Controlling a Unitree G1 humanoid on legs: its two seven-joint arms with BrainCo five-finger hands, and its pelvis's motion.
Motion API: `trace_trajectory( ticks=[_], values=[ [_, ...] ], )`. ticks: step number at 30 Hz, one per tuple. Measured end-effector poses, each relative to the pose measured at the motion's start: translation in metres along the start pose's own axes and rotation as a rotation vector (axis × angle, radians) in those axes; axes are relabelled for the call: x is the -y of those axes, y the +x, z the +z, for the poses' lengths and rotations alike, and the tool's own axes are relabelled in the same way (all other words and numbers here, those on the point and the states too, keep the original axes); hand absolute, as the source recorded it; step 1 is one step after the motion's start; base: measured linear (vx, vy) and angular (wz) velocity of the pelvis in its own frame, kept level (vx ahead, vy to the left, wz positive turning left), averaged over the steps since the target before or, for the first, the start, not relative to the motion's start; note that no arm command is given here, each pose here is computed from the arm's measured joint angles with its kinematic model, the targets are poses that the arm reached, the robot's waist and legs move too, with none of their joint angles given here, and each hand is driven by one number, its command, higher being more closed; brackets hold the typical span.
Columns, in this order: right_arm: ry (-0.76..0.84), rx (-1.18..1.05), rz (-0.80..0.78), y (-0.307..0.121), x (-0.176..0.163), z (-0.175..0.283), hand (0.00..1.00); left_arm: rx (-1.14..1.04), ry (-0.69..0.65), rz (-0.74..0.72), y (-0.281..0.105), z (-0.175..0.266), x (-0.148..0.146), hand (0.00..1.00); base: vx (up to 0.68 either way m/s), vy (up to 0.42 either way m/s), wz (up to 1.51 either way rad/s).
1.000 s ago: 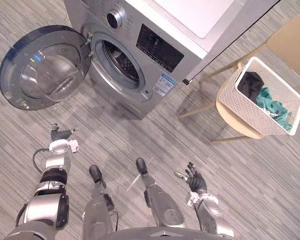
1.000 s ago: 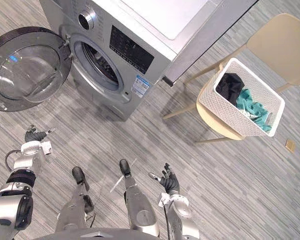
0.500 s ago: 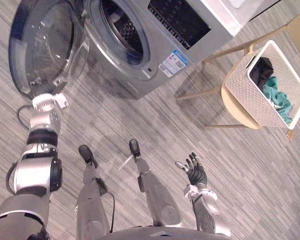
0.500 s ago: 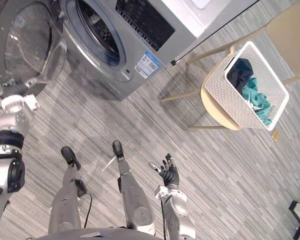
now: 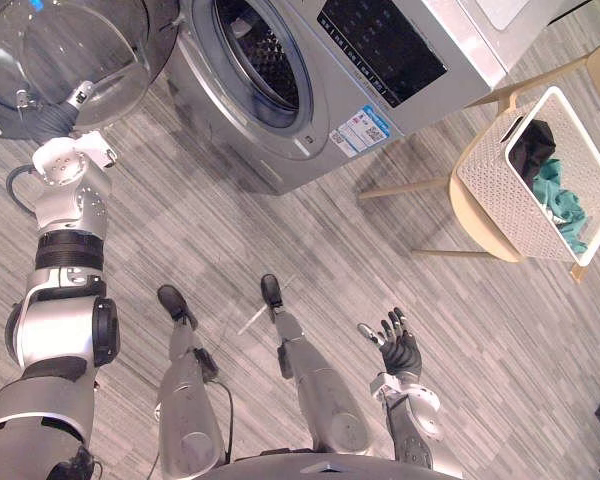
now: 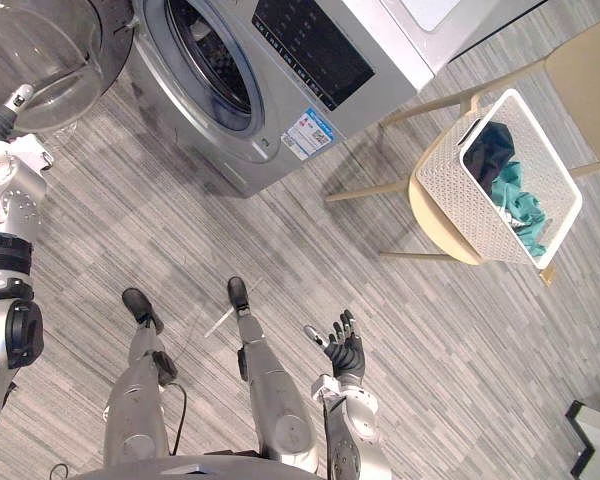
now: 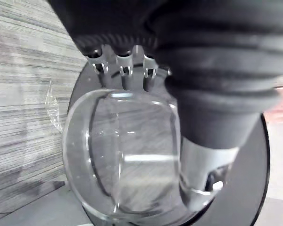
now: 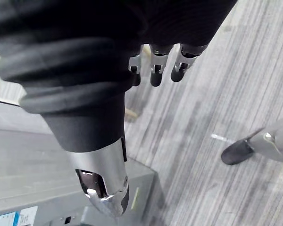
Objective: Pick up the laundry basket with both hands and put the clothes into the washing machine.
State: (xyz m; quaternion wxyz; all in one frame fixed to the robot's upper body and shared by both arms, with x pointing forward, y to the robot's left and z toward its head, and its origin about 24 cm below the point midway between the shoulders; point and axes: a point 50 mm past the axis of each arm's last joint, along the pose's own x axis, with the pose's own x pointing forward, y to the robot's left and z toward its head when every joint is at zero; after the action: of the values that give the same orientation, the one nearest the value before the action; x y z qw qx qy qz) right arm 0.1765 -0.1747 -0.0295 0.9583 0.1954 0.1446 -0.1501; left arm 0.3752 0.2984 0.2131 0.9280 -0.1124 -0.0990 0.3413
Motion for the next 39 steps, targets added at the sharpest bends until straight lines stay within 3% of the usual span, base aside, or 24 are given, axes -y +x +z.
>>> trace_trajectory(
  ticks=[7,12,18,23,26,31,39],
  values=[
    [-0.023,-0.028,0.0,0.0,0.002,-0.005,0.0,-0.169,0.098,0.061,-0.028,-0.081,-0.046,0.0,0.0,-0.106,0.22],
    [-0.138,-0.197,-0.102,0.009,0.032,-0.036,0.0,-0.534,0.221,0.067,-0.105,-0.195,-0.089,0.0,0.0,-0.09,0.31],
    [-0.228,-0.468,-0.304,0.008,0.089,-0.073,0.0,-0.93,0.364,0.04,-0.218,-0.272,-0.155,0.0,0.01,-0.003,0.34],
    [-0.191,-0.64,-0.485,-0.015,0.128,-0.094,0.0,-1.208,0.399,0.135,-0.299,-0.294,-0.206,0.0,0.03,0.034,0.21],
    [-0.141,-0.698,-0.561,-0.028,0.139,-0.101,0.0,-1.29,0.421,0.183,-0.322,-0.295,-0.223,0.0,0.03,0.043,0.16],
    [-0.124,-0.691,-0.556,-0.022,0.133,-0.102,0.0,-1.331,0.481,0.178,-0.331,-0.295,-0.233,0.0,0.0,0.032,-0.16],
    [-0.055,-0.641,-0.468,-0.012,0.096,-0.11,0.0,-1.31,0.717,0.024,-0.32,-0.288,-0.249,0.0,-0.02,0.037,-1.06]
  ],
)
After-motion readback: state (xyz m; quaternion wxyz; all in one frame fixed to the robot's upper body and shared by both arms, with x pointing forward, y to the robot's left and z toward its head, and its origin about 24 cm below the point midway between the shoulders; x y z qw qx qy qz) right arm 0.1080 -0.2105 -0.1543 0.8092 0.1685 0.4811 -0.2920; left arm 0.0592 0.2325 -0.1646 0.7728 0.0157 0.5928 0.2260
